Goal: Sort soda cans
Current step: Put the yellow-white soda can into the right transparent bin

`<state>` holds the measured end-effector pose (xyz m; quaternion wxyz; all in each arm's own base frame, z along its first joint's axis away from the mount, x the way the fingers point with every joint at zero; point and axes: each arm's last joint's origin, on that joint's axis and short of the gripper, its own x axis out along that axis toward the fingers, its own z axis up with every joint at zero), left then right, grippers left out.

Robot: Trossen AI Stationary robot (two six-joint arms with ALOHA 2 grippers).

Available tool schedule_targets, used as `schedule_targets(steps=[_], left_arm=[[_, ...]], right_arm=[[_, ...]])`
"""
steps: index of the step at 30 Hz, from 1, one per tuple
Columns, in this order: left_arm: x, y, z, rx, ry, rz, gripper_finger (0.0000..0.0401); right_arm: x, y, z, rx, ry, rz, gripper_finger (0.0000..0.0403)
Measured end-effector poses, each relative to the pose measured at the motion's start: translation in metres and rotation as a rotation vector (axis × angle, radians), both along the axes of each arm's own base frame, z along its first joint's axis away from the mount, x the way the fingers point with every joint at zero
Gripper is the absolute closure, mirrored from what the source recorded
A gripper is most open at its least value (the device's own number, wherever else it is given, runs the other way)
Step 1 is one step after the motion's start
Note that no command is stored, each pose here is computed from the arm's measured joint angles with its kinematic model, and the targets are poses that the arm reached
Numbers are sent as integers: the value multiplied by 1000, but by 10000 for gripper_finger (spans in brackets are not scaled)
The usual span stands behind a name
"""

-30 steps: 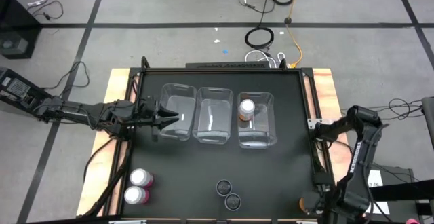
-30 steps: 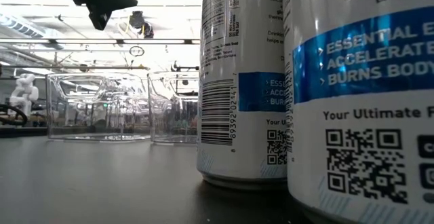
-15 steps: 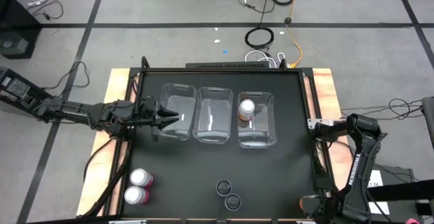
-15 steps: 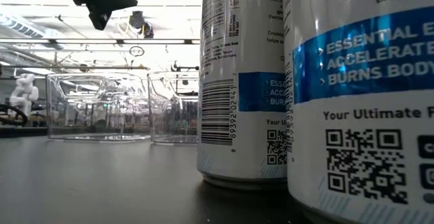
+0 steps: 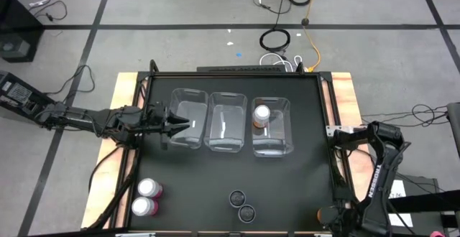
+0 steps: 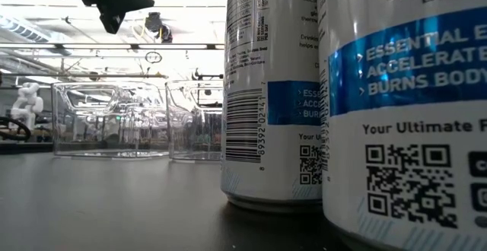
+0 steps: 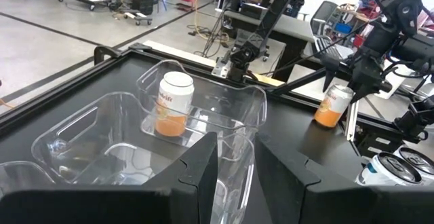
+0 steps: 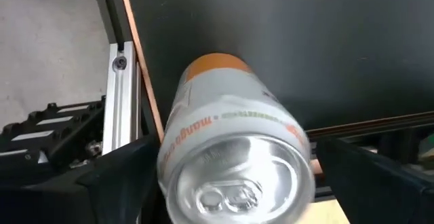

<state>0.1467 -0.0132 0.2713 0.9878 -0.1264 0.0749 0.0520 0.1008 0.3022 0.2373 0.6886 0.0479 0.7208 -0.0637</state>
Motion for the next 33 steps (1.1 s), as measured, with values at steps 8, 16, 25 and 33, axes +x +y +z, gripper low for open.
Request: schedule_targets(steps=[8, 16, 25, 33], left_arm=[[0, 0, 0, 0, 0, 0, 292], [0, 0, 0, 1, 0, 0, 292], [0, 0, 0, 1, 0, 0, 292], [0, 0, 0, 1, 0, 0, 292]], right_arm=[[0, 1, -6, 18, 8, -8, 72], [0, 1, -6, 20, 7, 11, 116], [-1, -1, -3, 21, 5, 10, 111], [1, -15, 16, 50, -8, -36, 116]])
